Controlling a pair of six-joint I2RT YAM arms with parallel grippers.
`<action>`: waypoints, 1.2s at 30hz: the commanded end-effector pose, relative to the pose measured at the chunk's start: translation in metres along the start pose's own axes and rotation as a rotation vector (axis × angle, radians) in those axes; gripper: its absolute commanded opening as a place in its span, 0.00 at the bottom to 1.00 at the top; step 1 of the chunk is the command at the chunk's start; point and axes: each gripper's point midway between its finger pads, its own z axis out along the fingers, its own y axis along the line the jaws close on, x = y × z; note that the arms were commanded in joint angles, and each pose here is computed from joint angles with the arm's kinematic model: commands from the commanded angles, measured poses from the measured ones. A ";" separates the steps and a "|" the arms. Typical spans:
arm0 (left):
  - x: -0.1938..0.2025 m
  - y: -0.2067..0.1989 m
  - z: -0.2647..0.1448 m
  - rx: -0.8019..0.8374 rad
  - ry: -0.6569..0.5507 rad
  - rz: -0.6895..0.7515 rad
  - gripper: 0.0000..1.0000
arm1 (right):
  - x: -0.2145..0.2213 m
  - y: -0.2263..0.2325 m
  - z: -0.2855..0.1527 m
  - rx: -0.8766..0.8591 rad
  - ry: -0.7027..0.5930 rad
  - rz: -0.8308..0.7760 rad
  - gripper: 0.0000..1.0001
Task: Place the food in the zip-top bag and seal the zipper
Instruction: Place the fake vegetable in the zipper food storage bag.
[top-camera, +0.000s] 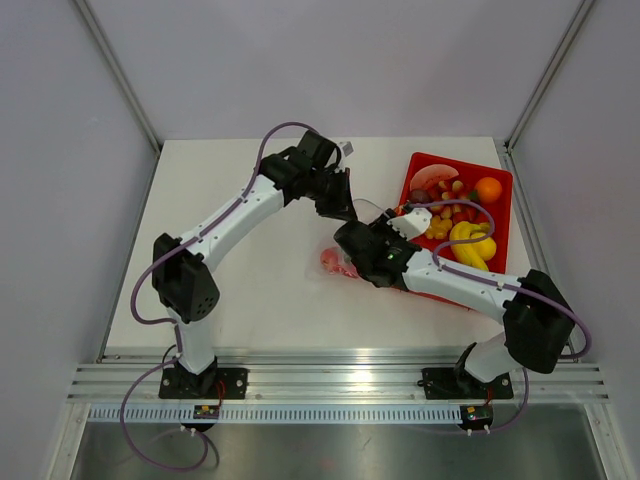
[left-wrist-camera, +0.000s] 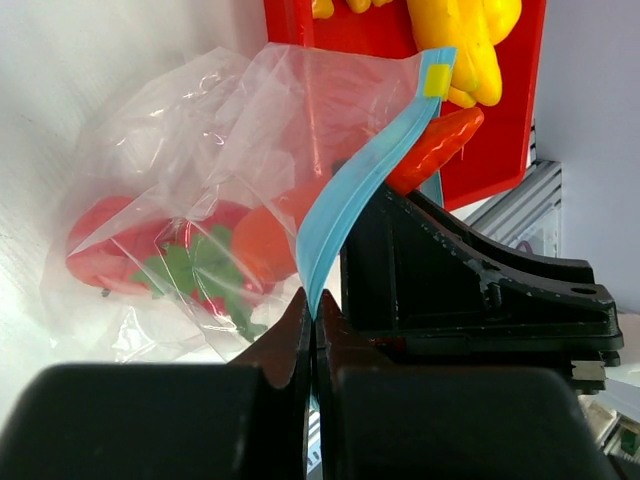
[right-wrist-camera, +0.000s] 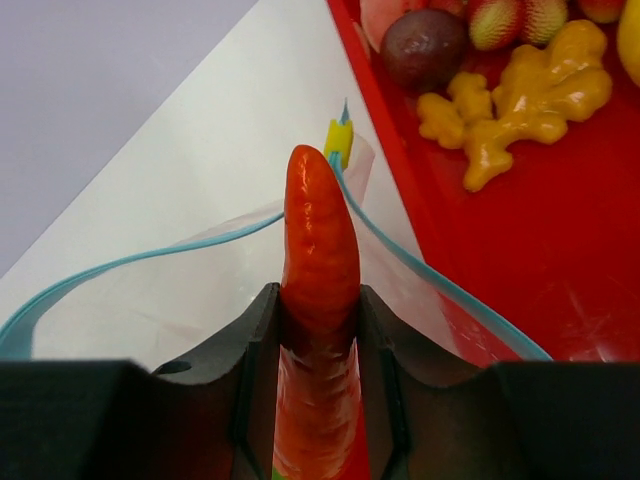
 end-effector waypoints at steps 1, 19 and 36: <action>-0.016 -0.027 -0.019 0.122 -0.049 0.056 0.00 | -0.016 0.044 -0.011 -0.157 0.009 0.080 0.00; -0.016 -0.042 -0.032 0.238 -0.043 0.045 0.00 | 0.036 0.054 -0.005 -0.235 0.125 -0.096 0.01; -0.015 -0.027 -0.037 0.222 -0.065 0.022 0.00 | 0.001 0.062 -0.041 -0.365 0.218 -0.203 0.65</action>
